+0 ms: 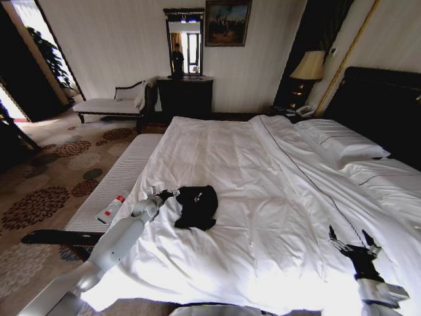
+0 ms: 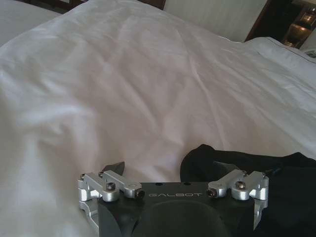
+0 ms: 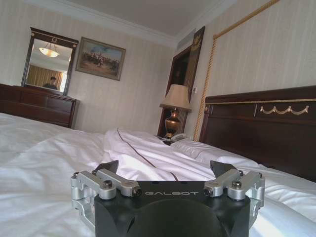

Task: Fold the clothes on the bed.

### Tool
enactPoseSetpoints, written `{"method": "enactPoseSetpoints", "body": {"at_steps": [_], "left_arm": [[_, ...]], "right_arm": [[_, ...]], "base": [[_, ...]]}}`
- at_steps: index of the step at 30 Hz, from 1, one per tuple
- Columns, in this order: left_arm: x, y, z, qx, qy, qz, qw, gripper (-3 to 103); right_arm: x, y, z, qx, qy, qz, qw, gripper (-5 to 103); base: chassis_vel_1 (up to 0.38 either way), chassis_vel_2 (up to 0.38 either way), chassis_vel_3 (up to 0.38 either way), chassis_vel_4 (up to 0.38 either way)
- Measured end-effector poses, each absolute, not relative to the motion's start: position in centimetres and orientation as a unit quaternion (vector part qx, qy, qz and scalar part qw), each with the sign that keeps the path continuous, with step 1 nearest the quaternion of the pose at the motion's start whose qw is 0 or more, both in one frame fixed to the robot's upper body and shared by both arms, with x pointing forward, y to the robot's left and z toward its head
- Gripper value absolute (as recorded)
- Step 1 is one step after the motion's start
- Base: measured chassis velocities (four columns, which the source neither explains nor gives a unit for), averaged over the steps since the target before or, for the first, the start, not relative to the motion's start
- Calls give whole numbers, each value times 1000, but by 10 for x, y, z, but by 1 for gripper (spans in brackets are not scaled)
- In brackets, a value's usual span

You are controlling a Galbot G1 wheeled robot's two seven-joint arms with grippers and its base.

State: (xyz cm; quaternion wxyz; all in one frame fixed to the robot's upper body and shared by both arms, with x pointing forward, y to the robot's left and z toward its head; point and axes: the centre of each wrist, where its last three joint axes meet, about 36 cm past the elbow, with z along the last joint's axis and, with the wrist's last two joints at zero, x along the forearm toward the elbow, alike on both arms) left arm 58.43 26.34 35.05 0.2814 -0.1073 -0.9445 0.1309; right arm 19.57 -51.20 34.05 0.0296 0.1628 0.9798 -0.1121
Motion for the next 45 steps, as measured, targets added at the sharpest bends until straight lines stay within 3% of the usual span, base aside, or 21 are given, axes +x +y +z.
{"method": "enactPoseSetpoints", "body": {"at_steps": [6, 16, 19, 22, 25, 30, 31, 34, 38, 41, 45], "left_arm": [[587, 257, 336, -109, -941, 137, 288, 103], [597, 246, 335, -113, -941, 142, 287, 96], [598, 242, 335, -117, -939, 143, 289, 89], [598, 239, 332, -116, -939, 138, 292, 72], [598, 238, 329, -117, -938, 131, 298, 67], [598, 235, 326, -126, -937, 121, 302, 45], [599, 233, 326, -127, -937, 121, 302, 45], [601, 227, 327, -131, -936, 124, 301, 30], [601, 224, 327, -133, -936, 125, 300, 19], [601, 224, 329, -135, -936, 126, 298, 3], [599, 227, 328, -133, -936, 127, 299, 2]], "right_arm": [[191, -515, 346, 173, 978, -115, 32, 100], [189, -513, 345, 176, 977, -113, 31, 100], [190, -514, 344, 177, 977, -113, 31, 100], [190, -514, 344, 178, 977, -112, 32, 100], [189, -514, 344, 179, 977, -111, 31, 100], [187, -516, 345, 182, 977, -110, 31, 100], [186, -516, 345, 183, 977, -109, 31, 100], [186, -517, 345, 185, 976, -109, 31, 100], [186, -516, 345, 185, 976, -109, 31, 100], [186, -516, 346, 187, 976, -108, 33, 100], [187, -516, 346, 190, 975, -109, 34, 100]], "base": [[0, 0, 0, 0], [0, 0, 0, 0], [0, 0, 0, 0], [0, 0, 0, 0], [0, 0, 0, 0], [0, 0, 0, 0], [0, 0, 0, 0], [0, 0, 0, 0], [0, 0, 0, 0], [0, 0, 0, 0], [0, 0, 0, 0]]}}
